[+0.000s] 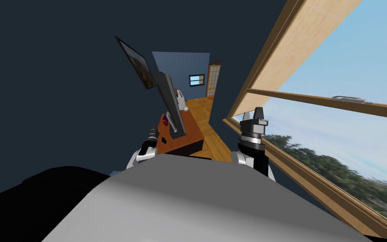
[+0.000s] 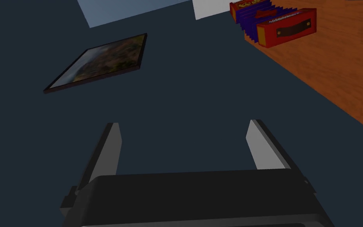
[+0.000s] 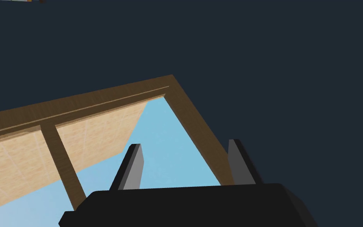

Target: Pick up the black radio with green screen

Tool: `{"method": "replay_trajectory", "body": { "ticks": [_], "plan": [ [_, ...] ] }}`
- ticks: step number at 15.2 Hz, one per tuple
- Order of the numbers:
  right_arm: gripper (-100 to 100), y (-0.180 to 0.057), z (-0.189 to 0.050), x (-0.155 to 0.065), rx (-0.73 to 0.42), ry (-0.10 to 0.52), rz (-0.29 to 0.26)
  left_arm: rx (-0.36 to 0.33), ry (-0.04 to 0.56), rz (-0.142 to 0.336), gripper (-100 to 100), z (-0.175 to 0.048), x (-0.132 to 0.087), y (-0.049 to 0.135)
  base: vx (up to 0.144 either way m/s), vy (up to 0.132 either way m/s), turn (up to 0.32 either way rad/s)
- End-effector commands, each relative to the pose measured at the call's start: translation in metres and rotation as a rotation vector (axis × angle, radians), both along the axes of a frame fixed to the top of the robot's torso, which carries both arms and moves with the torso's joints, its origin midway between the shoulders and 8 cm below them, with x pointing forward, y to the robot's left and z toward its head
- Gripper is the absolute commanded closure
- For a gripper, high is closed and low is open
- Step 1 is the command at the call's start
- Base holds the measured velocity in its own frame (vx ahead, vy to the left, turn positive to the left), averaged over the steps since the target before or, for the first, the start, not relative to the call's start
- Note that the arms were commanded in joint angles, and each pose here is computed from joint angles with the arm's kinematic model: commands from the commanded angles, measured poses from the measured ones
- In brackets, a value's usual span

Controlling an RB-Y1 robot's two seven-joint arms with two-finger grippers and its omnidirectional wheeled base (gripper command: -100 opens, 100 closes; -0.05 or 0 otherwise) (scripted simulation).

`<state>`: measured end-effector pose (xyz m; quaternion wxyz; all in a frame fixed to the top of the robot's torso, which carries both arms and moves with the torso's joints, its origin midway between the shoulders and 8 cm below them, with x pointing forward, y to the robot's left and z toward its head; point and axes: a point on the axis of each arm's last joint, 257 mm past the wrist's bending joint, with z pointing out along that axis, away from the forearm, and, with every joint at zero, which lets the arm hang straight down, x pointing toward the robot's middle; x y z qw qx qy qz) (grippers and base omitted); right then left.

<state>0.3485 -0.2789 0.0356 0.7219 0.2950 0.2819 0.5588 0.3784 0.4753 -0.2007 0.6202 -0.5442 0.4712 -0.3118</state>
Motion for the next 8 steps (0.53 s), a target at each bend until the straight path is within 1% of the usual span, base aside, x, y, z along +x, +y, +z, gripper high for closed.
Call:
{"method": "replay_trajectory", "body": {
  "ticks": [1, 2, 3, 4, 5, 6, 7, 8],
  "plan": [
    [0, 0.0, 0.0, 0.0, 0.0, 0.0, 0.0, -0.015, 0.04, 0.023, -100, -0.012, -0.001, 0.01, -0.008, 0.006, -0.093],
    [0, 0.0, 0.0, 0.0, 0.0, 0.0, 0.0, -0.026, 0.074, 0.061, -100, -0.024, -0.008, 0.028, -0.009, 0.002, -0.269],
    [0, 0.0, 0.0, 0.0, 0.0, 0.0, 0.0, -0.031, 0.087, 0.066, -100, -0.027, -0.009, 0.029, -0.011, 0.008, -0.239],
    [0, 0.0, 0.0, 0.0, 0.0, 0.0, 0.0, -0.038, 0.103, 0.072, -100, -0.031, -0.011, 0.03, -0.009, 0.012, -0.05],
    [0, 0.0, 0.0, 0.0, 0.0, 0.0, 0.0, -0.051, 0.136, 0.112, -100, -0.043, -0.019, 0.048, -0.007, 0.006, -0.179],
    [0, 0.0, 0.0, 0.0, 0.0, 0.0, 0.0, -0.058, 0.153, 0.119, -100, -0.047, -0.021, 0.049, -0.009, 0.007, -0.227],
    [0, 0.0, 0.0, 0.0, 0.0, 0.0, 0.0, -0.063, 0.165, 0.124, -100, -0.051, -0.022, 0.05, -0.009, 0.009, -0.099],
    [0, 0.0, 0.0, 0.0, 0.0, 0.0, 0.0, -0.078, 0.195, 0.164, -100, -0.061, -0.032, 0.068, -0.012, 0.005, -0.249]
  ]
}}
